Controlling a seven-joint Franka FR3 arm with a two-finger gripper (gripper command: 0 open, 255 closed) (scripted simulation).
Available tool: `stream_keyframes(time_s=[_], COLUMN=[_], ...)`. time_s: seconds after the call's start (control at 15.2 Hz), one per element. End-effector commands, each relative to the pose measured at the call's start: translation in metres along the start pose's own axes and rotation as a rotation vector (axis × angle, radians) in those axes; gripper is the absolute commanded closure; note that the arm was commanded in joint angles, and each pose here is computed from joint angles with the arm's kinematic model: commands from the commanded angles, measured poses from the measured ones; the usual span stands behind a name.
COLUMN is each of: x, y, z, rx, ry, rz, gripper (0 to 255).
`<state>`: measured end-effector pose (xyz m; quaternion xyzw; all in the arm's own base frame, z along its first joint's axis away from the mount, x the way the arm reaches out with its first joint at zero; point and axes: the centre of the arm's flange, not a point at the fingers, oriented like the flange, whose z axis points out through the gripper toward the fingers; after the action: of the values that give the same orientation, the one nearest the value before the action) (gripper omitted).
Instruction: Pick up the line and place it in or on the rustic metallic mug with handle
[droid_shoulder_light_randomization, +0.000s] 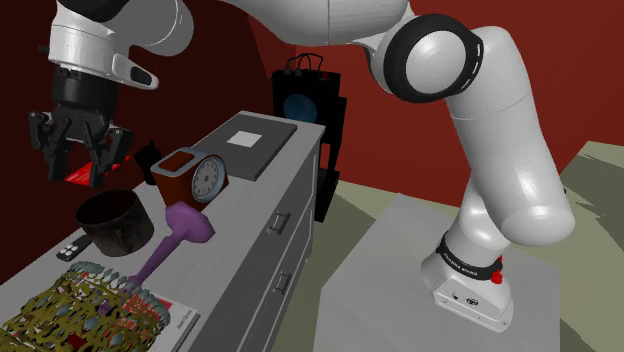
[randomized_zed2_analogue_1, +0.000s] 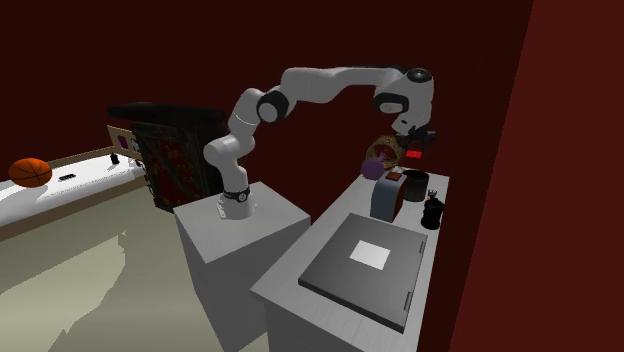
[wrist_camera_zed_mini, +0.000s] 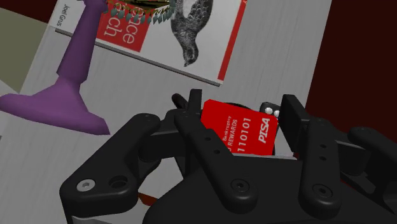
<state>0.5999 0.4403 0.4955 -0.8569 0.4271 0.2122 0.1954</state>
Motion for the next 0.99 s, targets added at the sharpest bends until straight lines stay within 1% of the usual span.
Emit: stream_keyframes(time_s=[0.0,0.92], x=[-0.007,0.033], y=[-0.008,0.003], z=[0.013,0.075], rx=[0.001,0.001], ry=[0.000,0.000], rz=[0.003,0.003], gripper=[255,255])
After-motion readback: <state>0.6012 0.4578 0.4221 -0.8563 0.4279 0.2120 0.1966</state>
